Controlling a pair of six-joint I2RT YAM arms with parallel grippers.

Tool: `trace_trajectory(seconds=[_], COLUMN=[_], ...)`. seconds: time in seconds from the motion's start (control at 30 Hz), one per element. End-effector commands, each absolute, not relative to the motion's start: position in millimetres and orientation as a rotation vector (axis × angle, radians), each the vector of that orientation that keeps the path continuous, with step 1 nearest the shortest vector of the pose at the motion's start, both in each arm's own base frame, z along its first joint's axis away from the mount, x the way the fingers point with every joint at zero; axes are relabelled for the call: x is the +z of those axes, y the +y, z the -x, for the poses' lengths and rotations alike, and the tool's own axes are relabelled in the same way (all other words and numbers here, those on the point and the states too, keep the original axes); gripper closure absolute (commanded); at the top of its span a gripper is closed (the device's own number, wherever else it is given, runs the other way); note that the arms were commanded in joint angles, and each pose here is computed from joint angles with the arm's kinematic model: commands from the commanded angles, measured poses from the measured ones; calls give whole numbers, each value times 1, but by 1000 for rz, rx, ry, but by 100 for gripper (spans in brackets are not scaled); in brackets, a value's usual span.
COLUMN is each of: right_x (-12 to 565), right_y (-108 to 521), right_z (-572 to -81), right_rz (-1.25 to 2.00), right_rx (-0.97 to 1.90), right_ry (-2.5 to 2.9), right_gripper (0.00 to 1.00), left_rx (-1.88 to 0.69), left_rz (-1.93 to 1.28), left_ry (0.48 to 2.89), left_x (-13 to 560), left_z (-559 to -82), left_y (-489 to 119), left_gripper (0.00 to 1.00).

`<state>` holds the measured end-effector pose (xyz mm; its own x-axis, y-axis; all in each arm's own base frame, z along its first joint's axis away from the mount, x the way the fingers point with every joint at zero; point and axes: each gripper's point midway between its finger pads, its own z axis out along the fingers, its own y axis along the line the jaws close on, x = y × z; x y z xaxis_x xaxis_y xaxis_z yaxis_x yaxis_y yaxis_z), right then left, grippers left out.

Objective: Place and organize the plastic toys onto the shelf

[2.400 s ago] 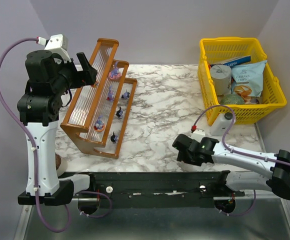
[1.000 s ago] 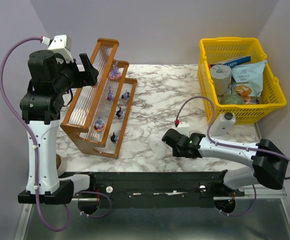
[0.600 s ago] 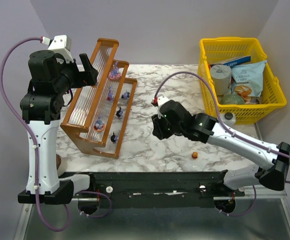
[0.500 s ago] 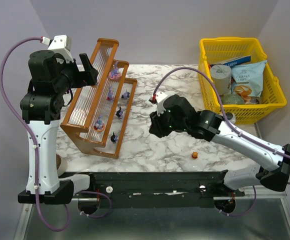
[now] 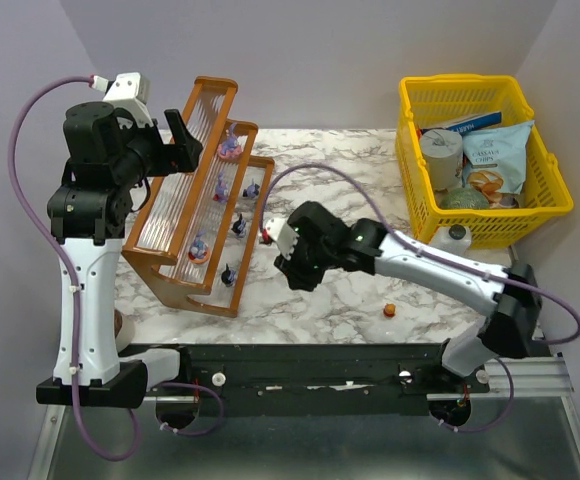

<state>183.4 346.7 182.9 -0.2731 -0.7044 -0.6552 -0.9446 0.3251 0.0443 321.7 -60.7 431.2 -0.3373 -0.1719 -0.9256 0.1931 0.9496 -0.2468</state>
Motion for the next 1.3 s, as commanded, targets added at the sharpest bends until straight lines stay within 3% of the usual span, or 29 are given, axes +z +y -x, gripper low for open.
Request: trace_trajectory(seconds=[0.0, 0.47, 0.67, 0.77, 0.87, 0.9, 1.03, 1.13, 1.27], right_x=[108, 25, 4, 4, 8, 9, 21, 29, 35], right_y=[338, 358, 356, 353, 354, 353, 355, 355, 360], right_z=[-176, -196, -203, -205, -204, -202, -199, -196, -195], right_rz=[1617, 1637, 1646, 1639, 1627, 1627, 1594, 1550, 1477], right_rx=[531, 488, 429, 408, 420, 427, 475, 511, 568], right_ry=[2127, 2066, 2081, 2083, 2072, 2072, 2049, 2040, 2012], right_gripper=[99, 99, 93, 85, 62, 49, 25, 16, 14], left_rx=[-414, -403, -381, -387, -381, -381, -380, -377, -369], left_rz=[-48, -14, -20, -26, -33, -35, -42, -48, -47], left_ry=[1836, 1850, 1858, 1863, 1874, 1874, 1880, 1885, 1879], left_x=[438, 434, 435, 434, 430, 430, 428, 426, 426], left_z=[-320, -343, -345, -345, -344, -344, -340, -338, -334], left_y=[-69, -67, -64, -65, -65, -65, -65, -65, -64], left_gripper=[1, 1, 1, 1, 1, 1, 1, 1, 1])
